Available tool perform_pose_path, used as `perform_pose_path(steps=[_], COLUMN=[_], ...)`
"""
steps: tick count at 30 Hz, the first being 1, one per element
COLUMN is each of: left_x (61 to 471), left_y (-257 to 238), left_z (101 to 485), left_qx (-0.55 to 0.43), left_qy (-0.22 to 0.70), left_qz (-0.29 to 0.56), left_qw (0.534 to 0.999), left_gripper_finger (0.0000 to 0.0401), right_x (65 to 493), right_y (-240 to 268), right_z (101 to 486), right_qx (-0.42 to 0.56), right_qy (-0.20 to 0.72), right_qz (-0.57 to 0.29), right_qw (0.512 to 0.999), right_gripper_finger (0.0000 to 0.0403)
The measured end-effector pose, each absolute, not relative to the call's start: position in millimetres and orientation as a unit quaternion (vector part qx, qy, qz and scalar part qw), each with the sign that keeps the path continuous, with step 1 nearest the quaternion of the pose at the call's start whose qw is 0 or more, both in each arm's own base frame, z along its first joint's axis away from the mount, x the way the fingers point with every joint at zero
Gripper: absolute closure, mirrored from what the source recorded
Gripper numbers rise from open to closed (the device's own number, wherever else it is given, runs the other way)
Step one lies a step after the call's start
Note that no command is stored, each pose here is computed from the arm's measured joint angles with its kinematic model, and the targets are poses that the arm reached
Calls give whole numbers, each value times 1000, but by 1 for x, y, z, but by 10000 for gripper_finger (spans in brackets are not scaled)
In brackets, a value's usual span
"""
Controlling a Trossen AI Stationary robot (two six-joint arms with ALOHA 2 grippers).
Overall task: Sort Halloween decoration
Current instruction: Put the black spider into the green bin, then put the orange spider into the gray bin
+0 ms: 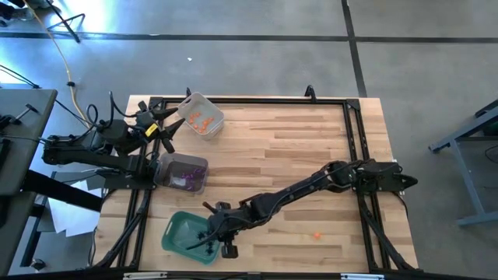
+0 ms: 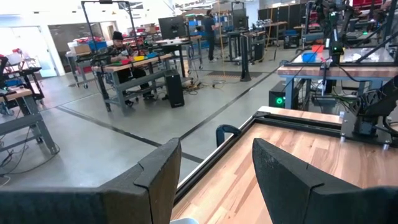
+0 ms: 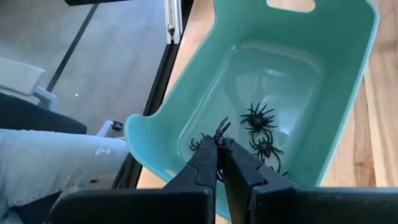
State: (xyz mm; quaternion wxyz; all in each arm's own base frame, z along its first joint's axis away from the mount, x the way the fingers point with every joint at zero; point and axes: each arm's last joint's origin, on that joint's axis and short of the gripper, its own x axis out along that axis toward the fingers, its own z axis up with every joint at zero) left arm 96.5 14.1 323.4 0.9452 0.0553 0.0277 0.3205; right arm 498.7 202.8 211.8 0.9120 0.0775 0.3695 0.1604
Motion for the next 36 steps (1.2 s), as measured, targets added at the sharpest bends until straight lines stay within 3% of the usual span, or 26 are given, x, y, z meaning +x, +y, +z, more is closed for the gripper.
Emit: perform_pose_path(steps=[17,23,29,36], left_x=[96,96,96,96], left_y=[14,14,14,14], left_z=[323,323,323,323], left_qx=[55,55,55,55], left_qy=[28,28,28,28], left_qz=[321,321,321,321], left_qw=[945,945,945,945], left_gripper_finger=[215,215,215,215], right_x=[498,491,469,440], right_y=[198,192,191,180], right_z=[210,217,248,265], right_qx=[47,40,10,38], right_qy=[380,405,421,498], right_qz=[167,128,75,3], right_qw=[909,904,904,866], right_gripper_finger=[267,268,281,281])
